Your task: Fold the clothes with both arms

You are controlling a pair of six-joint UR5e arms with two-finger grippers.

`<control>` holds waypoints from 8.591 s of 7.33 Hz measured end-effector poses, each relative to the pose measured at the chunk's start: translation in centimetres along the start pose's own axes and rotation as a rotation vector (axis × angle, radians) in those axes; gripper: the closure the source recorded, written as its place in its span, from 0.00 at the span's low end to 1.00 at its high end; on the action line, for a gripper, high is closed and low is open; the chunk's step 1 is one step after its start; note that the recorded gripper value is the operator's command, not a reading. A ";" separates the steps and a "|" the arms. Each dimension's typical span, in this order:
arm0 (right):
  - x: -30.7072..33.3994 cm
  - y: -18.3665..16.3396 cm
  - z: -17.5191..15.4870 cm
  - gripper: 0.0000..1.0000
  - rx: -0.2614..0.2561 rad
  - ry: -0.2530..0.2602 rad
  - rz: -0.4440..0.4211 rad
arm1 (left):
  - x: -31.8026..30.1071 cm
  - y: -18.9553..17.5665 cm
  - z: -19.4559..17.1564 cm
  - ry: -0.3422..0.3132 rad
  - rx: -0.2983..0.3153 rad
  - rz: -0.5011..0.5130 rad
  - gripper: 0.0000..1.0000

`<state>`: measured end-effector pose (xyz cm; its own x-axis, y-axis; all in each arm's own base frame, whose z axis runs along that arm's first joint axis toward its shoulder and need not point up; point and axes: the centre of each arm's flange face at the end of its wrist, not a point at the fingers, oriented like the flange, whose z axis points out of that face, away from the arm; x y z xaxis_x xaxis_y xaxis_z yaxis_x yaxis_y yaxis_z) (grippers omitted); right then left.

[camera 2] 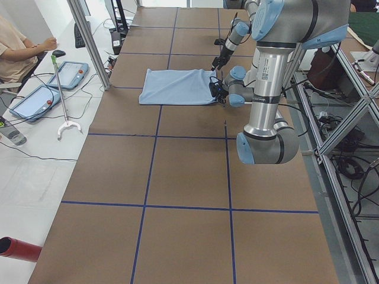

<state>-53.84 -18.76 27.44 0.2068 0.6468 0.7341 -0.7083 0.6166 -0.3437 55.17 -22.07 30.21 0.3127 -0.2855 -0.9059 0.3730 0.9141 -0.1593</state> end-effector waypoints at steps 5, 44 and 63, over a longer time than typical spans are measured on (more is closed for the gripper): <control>0.1 1.3 2.1 0.26 0.015 0.046 0.033 | -0.1 0.1 0.0 0.000 0.001 -0.001 1.00; -13.6 -4.6 0.1 1.00 0.140 0.047 -0.035 | 9.8 -13.4 -9.2 -0.115 0.136 0.138 1.00; -17.4 -5.2 11.8 0.00 0.091 0.185 -0.621 | 9.1 -28.6 -0.6 -0.085 0.130 0.432 0.00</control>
<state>-61.77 -38.54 23.36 0.7028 0.2537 0.6646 -0.4724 0.8650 0.1694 46.80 -50.68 26.24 0.5324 0.0866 -0.8421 0.2973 0.9123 0.2817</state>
